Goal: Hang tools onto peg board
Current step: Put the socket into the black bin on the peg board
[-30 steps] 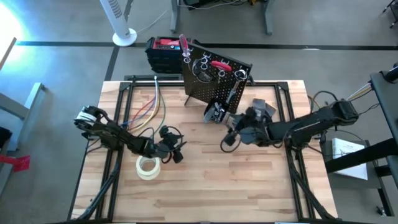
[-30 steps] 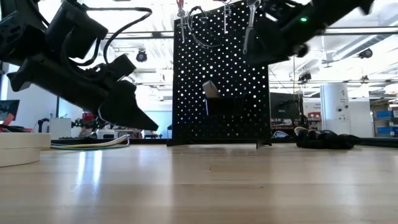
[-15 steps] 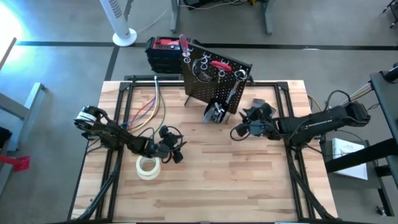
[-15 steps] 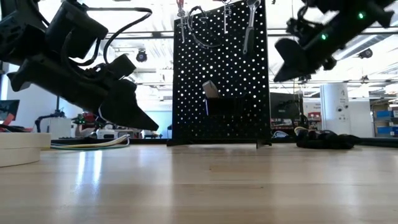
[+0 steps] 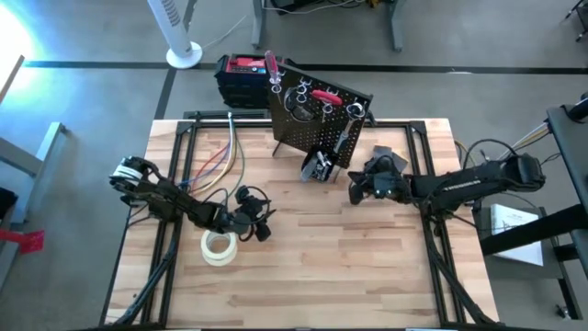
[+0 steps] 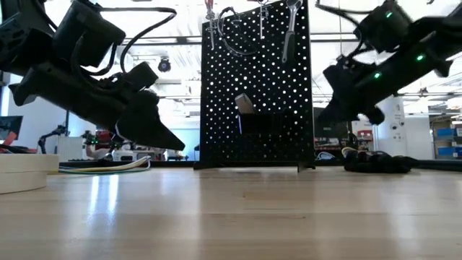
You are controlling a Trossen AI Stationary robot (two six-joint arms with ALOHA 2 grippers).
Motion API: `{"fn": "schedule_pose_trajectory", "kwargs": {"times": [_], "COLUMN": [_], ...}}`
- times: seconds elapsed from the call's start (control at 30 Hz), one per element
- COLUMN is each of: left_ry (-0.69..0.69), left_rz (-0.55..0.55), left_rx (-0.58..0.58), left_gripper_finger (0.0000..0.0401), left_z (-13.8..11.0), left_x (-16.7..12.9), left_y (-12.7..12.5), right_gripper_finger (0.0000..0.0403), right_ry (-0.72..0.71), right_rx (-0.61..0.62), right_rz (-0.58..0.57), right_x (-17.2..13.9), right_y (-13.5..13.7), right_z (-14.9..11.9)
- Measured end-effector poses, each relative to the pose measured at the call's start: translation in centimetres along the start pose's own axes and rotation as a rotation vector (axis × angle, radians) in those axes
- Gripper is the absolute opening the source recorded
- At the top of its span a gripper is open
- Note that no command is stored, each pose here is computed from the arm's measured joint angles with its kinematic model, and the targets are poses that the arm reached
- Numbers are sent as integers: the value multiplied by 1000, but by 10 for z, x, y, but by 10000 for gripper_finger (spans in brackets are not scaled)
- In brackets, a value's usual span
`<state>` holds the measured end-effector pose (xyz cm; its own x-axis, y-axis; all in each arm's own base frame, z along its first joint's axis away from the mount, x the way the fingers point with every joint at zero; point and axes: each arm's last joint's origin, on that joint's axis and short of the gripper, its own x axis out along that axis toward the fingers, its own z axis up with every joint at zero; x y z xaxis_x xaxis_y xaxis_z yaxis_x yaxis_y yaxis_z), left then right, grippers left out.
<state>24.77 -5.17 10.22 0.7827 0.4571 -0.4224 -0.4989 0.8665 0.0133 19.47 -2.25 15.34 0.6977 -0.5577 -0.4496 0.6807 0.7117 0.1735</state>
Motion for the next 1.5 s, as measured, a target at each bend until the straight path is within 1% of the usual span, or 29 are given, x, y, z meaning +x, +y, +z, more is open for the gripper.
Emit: {"fn": "schedule_pose_trajectory", "kwargs": {"times": [0.07, 0.23, 0.4, 0.5, 0.73, 0.9, 1.1, 1.27, 1.5], "left_ry": [-8, -17, -13, -13, -11, -9, -10, -24, -27], "left_rz": [0, -1, -10, -10, -15, -16, -13, -10, -12], "left_rx": [-8, -17, -17, -17, -17, -16, -17, -30, -34], "left_gripper_finger": [153, 153, 153, 153, 153, 153, 153, 153, 153], "left_z": [2, 3, 3, 3, 3, 2, 2, 4, 5], "left_x": [1, 1, 1, 1, 1, 1, 1, 1, 2], "left_y": [0, 0, 0, 0, -1, 0, 0, 0, -1], "right_gripper_finger": [1, 0, 0, 0, 0, 0, 0, 0, 0], "right_ry": [26, 80, 130, 163, 151, 145, 162, 161, 185], "right_rx": [11, -10, -31, -48, -96, -94, -79, -77, -104], "right_rz": [25, -36, -35, -54, -74, -112, -98, -106, -133], "right_x": [7, 23, 37, 46, 59, 63, 70, 79, 85], "right_y": [-4, -15, -21, -26, -34, -45, -61, -73, -81], "right_z": [0, -3, -4, -7, -8, -4, 8, 28, 47]}}
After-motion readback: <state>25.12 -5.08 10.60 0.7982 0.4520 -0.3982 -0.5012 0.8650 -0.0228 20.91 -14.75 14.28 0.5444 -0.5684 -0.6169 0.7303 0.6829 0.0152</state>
